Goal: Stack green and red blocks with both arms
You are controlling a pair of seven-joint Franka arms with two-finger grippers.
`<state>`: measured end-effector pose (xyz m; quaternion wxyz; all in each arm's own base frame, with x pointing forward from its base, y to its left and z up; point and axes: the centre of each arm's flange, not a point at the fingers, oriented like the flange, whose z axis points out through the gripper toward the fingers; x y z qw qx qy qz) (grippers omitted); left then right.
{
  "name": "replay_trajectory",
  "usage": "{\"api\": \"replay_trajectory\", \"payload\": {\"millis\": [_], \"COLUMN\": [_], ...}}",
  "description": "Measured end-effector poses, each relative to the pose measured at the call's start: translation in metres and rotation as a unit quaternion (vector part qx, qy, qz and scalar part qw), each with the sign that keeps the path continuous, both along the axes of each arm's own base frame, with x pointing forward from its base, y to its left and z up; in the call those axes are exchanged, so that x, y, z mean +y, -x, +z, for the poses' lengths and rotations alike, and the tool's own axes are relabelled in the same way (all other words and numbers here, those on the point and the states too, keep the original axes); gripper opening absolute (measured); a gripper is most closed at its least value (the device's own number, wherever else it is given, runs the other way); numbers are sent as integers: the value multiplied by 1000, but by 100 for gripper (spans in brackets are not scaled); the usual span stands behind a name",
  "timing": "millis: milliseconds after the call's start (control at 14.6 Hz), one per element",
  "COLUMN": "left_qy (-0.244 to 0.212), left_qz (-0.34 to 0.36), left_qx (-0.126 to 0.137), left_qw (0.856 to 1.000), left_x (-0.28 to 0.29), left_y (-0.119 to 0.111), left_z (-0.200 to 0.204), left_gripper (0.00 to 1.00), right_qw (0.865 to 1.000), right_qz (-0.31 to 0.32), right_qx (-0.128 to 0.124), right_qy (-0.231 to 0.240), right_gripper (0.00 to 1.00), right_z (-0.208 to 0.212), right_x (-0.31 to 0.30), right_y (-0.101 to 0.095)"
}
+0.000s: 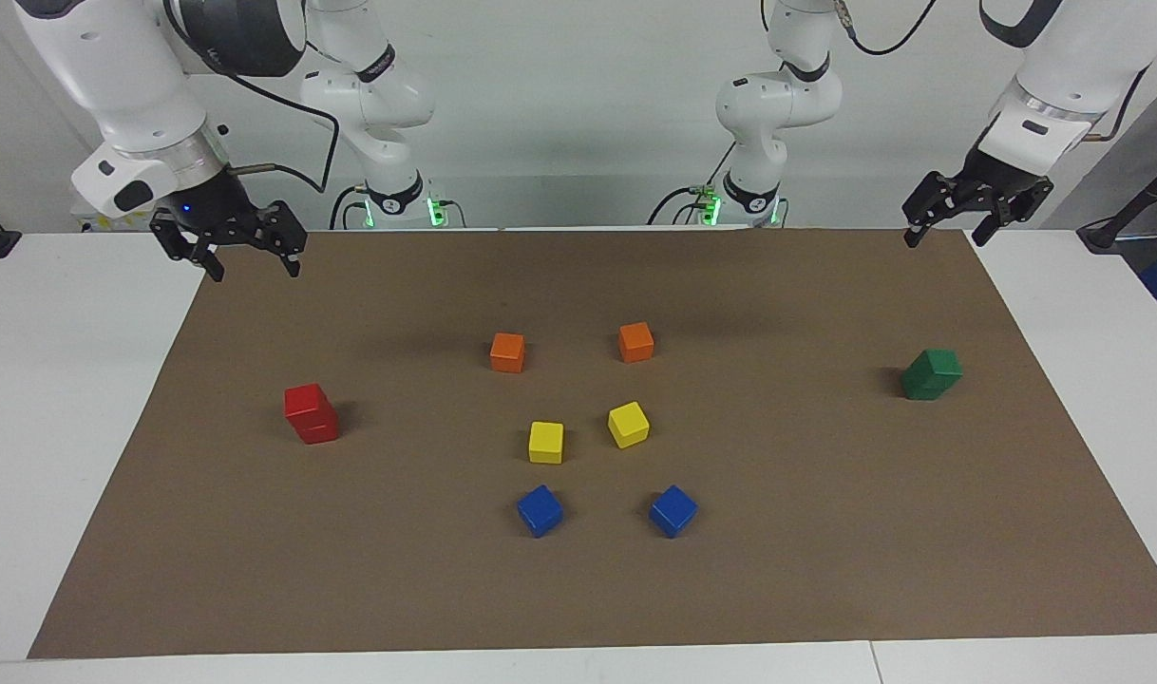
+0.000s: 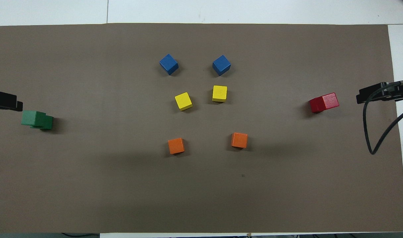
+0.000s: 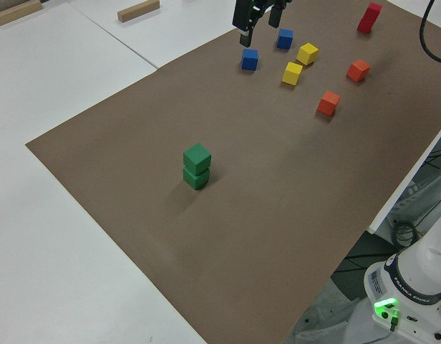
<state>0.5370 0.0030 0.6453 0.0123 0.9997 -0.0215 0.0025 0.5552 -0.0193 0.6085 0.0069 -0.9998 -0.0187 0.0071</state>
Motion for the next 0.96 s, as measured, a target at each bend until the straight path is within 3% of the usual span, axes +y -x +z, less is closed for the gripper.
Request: {"api": "replay_trajectory", "payload": {"millis": [958], "left_qy": [-1], "left_qz": [1], "left_qx": [-1], "left_qw": [1000], "left_x": [1], "left_y": [0], "left_z": [0], "left_gripper": [100], "right_qw": [1000], "right_qz": [1], "right_qx": [10], "right_qy": [17], "right_gripper": [100], "right_z": [-4], "right_x": [-3], "right_y": [3]}}
